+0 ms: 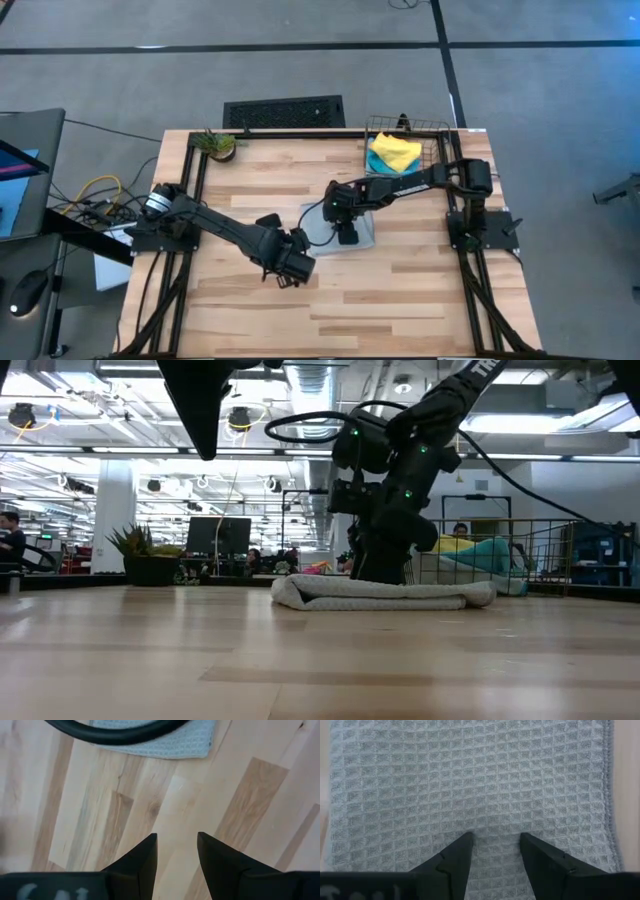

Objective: Fold microfiber towels
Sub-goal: Put the folded gray microfiber cloth into the wire basket

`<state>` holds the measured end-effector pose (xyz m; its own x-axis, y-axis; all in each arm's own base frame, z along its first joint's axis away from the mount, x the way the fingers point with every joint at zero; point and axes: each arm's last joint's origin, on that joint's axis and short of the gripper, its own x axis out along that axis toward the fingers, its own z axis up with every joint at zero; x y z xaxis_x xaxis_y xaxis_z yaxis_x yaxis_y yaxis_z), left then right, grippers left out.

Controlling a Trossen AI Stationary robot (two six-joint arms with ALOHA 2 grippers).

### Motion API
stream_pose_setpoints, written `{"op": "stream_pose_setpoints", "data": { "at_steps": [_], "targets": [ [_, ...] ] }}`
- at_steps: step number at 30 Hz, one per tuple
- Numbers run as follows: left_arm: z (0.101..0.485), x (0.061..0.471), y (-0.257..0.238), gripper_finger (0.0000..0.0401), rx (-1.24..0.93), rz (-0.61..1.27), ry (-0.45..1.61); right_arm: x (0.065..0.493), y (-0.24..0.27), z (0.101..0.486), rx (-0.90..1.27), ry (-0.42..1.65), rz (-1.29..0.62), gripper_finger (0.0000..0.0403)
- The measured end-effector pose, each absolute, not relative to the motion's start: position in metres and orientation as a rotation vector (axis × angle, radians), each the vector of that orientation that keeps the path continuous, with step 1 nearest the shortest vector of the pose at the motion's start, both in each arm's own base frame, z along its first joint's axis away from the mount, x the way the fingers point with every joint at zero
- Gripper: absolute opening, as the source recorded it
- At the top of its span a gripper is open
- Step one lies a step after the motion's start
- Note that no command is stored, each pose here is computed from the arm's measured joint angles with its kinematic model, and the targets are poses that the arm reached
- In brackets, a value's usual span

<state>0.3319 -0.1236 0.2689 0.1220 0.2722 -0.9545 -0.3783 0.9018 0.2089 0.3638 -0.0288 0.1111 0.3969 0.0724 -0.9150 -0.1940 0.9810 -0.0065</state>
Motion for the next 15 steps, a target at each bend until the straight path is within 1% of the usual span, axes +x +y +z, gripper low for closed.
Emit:
{"op": "stream_pose_setpoints", "data": {
  "at_steps": [2, 4, 6, 11, 12, 13, 15],
  "targets": [
    [0.2689, 0.3320, -0.1235, 0.0132, -0.092, 0.476, 1.369, 0.3637, -0.0288, 0.1108, -0.120, 1.154, 0.167, 0.0187],
    [0.2689, 0.3320, -0.1235, 0.0132, -0.089, 0.473, 1.370, 0.3634, -0.0287, 0.1115, -0.120, 1.153, 0.167, 0.0168],
    [0.2689, 0.3320, -0.1235, 0.0132, -0.090, 0.474, 1.369, 0.3632, -0.0286, 0.1116, -0.120, 1.155, 0.168, 0.0137],
    [0.2689, 0.3319, -0.1236, 0.0132, -0.089, 0.473, 1.370, 0.3628, -0.0323, 0.1119, -0.098, 1.160, 0.145, 0.0037],
    [0.2689, 0.3319, -0.1236, 0.0132, -0.089, 0.473, 1.369, 0.3627, -0.0330, 0.1122, -0.094, 1.162, 0.132, 0.0022],
    [0.2689, 0.3319, -0.1236, 0.0132, -0.089, 0.473, 1.369, 0.3626, -0.0336, 0.1122, -0.091, 1.162, 0.130, 0.0016],
    [0.2689, 0.3319, -0.1236, 0.0132, -0.089, 0.473, 1.370, 0.3626, -0.0345, 0.1122, -0.086, 1.161, 0.129, 0.0018]
  ]
}}
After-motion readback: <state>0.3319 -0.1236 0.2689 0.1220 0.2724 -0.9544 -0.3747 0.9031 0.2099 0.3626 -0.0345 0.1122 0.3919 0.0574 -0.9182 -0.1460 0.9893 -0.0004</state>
